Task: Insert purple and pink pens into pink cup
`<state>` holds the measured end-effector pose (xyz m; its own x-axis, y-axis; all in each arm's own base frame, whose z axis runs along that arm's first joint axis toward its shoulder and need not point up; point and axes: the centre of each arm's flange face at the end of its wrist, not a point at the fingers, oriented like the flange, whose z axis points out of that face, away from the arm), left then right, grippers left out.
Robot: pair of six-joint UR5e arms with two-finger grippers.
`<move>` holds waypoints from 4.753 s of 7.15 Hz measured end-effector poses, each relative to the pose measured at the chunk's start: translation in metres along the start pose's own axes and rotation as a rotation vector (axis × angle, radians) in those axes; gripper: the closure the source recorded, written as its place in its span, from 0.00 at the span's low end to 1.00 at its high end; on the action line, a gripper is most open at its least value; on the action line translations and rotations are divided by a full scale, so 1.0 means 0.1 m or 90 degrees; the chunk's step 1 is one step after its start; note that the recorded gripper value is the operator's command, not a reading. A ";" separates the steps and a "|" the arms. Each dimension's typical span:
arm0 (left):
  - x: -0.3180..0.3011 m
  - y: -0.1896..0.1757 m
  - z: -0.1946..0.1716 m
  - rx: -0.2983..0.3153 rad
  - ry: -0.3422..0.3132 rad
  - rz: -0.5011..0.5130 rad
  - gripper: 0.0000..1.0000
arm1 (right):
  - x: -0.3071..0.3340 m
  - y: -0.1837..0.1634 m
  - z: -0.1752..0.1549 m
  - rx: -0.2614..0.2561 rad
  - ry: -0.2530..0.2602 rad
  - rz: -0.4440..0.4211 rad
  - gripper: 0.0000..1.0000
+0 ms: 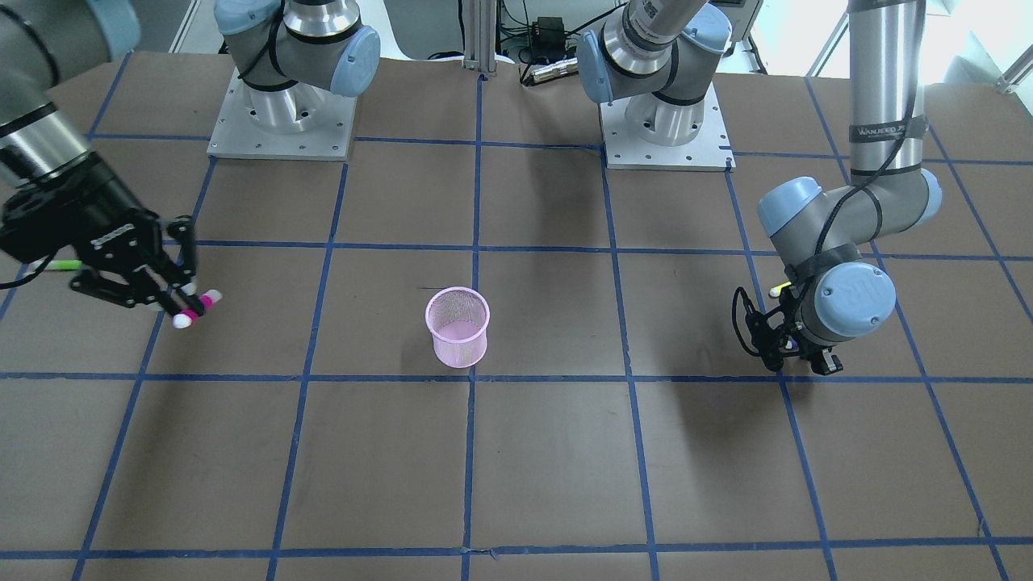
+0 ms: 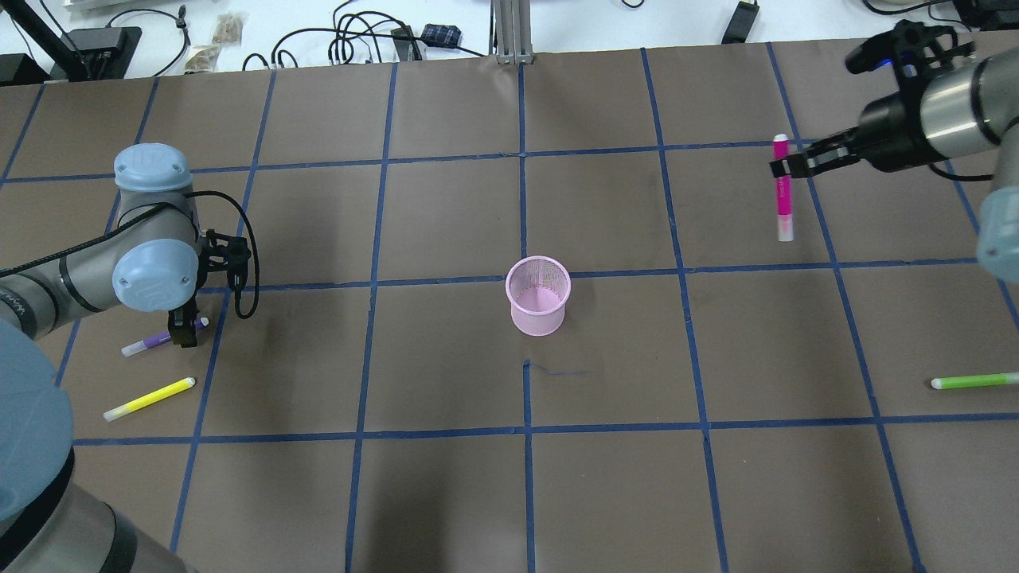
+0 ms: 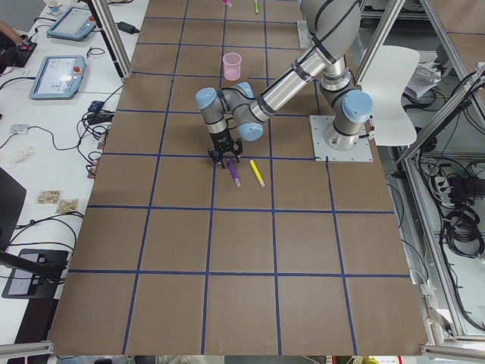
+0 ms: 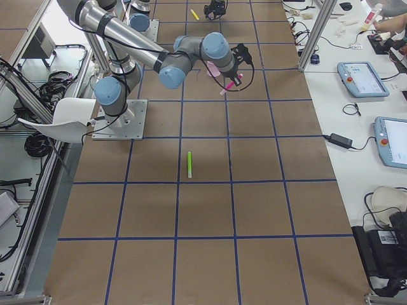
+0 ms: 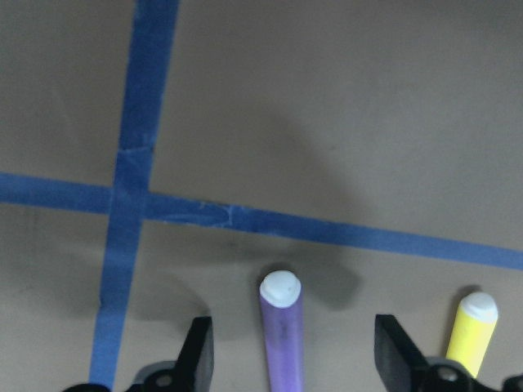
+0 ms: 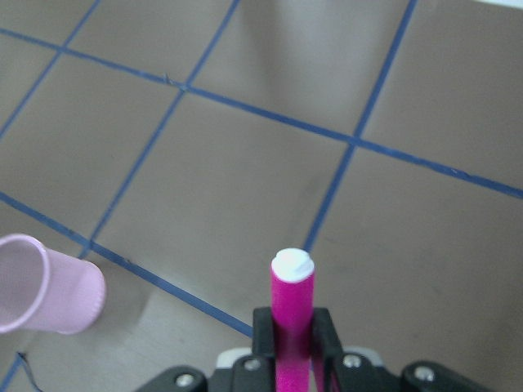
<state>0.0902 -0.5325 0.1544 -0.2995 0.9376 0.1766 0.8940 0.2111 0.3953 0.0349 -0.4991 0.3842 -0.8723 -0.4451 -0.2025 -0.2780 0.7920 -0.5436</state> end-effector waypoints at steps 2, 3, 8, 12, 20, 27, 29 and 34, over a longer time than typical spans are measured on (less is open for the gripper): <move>0.03 -0.02 0.05 -0.002 -0.006 -0.002 0.89 | -1.27 -0.04 0.41 0.056 0.019 0.043 1.00; 0.03 -0.02 0.05 -0.003 -0.008 -0.003 1.00 | -1.76 0.03 0.61 0.067 0.037 0.061 1.00; 0.00 0.04 -0.12 -0.004 -0.032 -0.005 1.00 | -2.49 0.26 1.37 0.086 0.082 0.094 1.00; 0.11 0.14 -0.65 0.072 -0.096 -0.022 1.00 | -2.40 0.30 1.62 0.102 0.100 0.099 0.00; 0.68 -0.48 -2.32 0.665 -0.091 -0.145 1.00 | -1.31 -0.92 0.63 -0.148 0.175 0.187 0.00; 1.61 -1.73 -2.72 0.935 -0.044 -0.245 1.00 | -1.29 -0.73 -0.46 -0.358 0.216 0.224 0.00; 1.71 -1.94 -2.64 0.961 -0.028 -0.255 1.00 | -1.23 -0.71 -0.47 -0.362 0.220 0.225 0.00; 1.77 -2.41 -2.10 0.914 0.027 -0.223 1.00 | -1.21 -0.69 -0.46 -0.369 0.216 0.208 0.00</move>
<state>-0.2481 -0.4752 0.2803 -0.5517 0.7789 0.2984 0.3255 0.5305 -0.7827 0.1412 -0.4807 0.4839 -0.9970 -0.0698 0.0335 -0.0685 0.9970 0.0372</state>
